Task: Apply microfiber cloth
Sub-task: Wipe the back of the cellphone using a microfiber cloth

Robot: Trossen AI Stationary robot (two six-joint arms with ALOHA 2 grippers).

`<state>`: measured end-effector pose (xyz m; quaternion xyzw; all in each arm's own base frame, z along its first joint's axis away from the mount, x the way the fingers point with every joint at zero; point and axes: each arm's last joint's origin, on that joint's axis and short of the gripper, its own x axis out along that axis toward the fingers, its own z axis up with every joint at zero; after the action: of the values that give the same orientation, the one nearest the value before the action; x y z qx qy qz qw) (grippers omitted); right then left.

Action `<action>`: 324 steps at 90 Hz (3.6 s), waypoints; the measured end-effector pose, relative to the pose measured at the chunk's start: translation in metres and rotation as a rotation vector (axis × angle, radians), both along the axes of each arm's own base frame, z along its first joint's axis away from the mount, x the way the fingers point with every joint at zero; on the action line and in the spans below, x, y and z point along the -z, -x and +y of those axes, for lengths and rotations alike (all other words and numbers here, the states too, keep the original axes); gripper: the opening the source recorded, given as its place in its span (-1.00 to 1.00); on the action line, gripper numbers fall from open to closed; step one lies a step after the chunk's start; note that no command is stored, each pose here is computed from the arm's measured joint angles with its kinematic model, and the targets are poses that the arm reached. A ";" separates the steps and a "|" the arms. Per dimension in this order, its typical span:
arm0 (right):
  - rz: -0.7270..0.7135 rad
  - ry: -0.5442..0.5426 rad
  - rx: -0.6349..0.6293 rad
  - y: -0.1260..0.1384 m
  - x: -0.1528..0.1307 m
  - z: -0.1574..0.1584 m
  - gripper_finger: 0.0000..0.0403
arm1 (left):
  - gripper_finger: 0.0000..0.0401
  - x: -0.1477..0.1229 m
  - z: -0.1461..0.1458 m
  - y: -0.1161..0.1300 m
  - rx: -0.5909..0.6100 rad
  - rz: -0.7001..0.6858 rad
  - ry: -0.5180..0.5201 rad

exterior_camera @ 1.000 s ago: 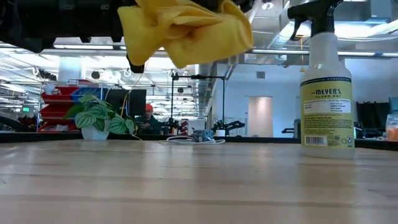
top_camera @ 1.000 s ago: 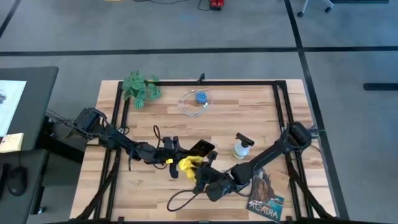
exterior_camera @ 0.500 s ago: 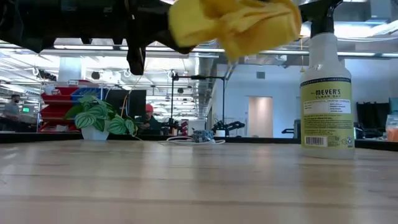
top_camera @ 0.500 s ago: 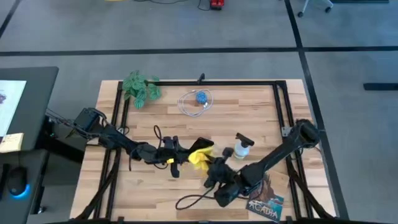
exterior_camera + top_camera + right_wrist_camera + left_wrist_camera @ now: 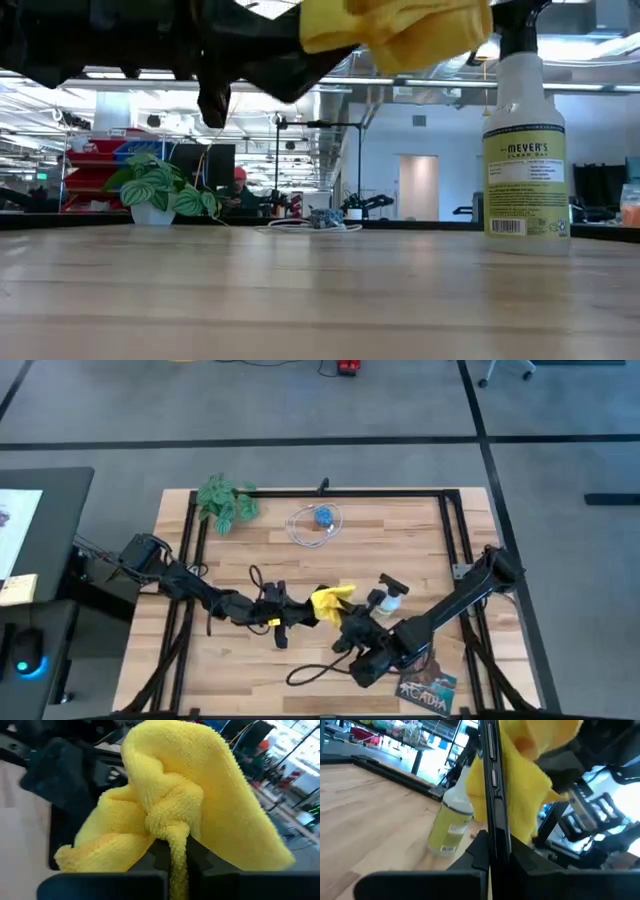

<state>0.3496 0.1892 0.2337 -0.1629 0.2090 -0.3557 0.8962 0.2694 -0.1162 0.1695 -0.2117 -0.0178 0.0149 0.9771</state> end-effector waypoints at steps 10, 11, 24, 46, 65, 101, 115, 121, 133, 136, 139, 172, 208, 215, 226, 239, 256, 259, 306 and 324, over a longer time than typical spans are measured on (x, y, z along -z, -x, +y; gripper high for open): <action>0.018 -0.006 -0.018 -0.004 0.008 0.004 -1.00 | -0.98 0.001 0.000 0.000 0.006 0.010 -0.008; 0.023 -0.004 -0.021 -0.004 0.008 0.004 -1.00 | -0.98 0.001 0.000 0.000 0.007 0.010 -0.008; 0.056 0.049 -0.017 0.002 -0.003 0.004 -1.00 | -0.98 0.000 0.000 -0.001 0.012 0.003 0.012; 0.033 -0.061 -0.030 0.007 -0.013 0.002 -1.00 | -0.98 -0.002 -0.001 0.000 0.002 -0.011 -0.026; 0.185 -0.303 -0.148 0.001 0.025 0.018 -1.00 | -0.98 -0.011 -0.001 0.003 -0.015 0.007 -0.093; 0.245 -0.538 -0.216 -0.019 0.075 0.033 -0.85 | -0.98 -0.028 0.008 0.032 -0.060 -0.005 -0.157; 0.190 -0.544 -0.245 -0.017 0.040 0.024 -0.41 | -0.98 -0.024 0.001 0.037 -0.030 0.008 -0.173; 0.128 -0.544 -0.282 -0.014 0.013 0.020 -0.17 | -0.98 -0.024 -0.003 0.039 -0.014 0.004 -0.198; -0.008 -0.468 -0.233 -0.007 -0.010 0.015 0.22 | -0.98 -0.031 -0.012 0.044 0.010 -0.062 -0.253; -0.057 -0.432 -0.199 -0.004 -0.008 0.015 0.28 | -0.98 -0.033 -0.015 0.046 0.017 -0.083 -0.265; -0.108 -0.404 -0.171 -0.002 -0.005 0.016 0.31 | -0.98 -0.035 -0.017 0.048 0.026 -0.101 -0.275; -0.590 -0.328 -0.383 -0.011 -0.012 0.025 0.14 | -0.98 -0.041 -0.031 0.058 0.074 -0.162 -0.316; -0.626 -0.289 -0.545 -0.025 -0.021 0.006 -0.60 | -0.97 -0.040 -0.031 0.058 0.084 -0.151 -0.305; -0.618 -0.290 -0.553 -0.025 -0.020 0.007 -0.88 | -0.94 -0.038 -0.032 0.058 0.092 -0.139 -0.310; -0.560 -0.314 -0.546 -0.024 -0.018 0.006 -0.93 | -0.87 -0.032 -0.032 0.057 0.101 -0.084 -0.352; -0.467 -0.394 -0.517 -0.016 -0.025 -0.001 -0.93 | -0.76 -0.026 -0.032 0.056 0.092 -0.028 -0.388; -0.328 -0.545 -0.515 -0.010 -0.026 -0.015 -0.93 | -0.54 -0.025 -0.032 0.056 0.111 -0.017 -0.390; -0.309 -0.564 -0.515 -0.011 -0.025 -0.019 -0.93 | -0.50 -0.024 -0.031 0.055 0.111 -0.011 -0.387; -0.203 -0.650 -0.555 -0.020 -0.014 -0.038 -0.93 | -0.25 -0.033 -0.022 0.021 0.204 0.164 -0.385; -0.193 -0.649 -0.551 -0.020 -0.011 -0.037 -0.94 | -0.48 -0.033 -0.017 0.017 0.218 0.170 -0.360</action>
<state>0.3696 0.1518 0.2451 0.1114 0.1741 -0.0326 0.9779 0.2521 -0.1329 0.2024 -0.0325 0.0850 -0.0766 0.9929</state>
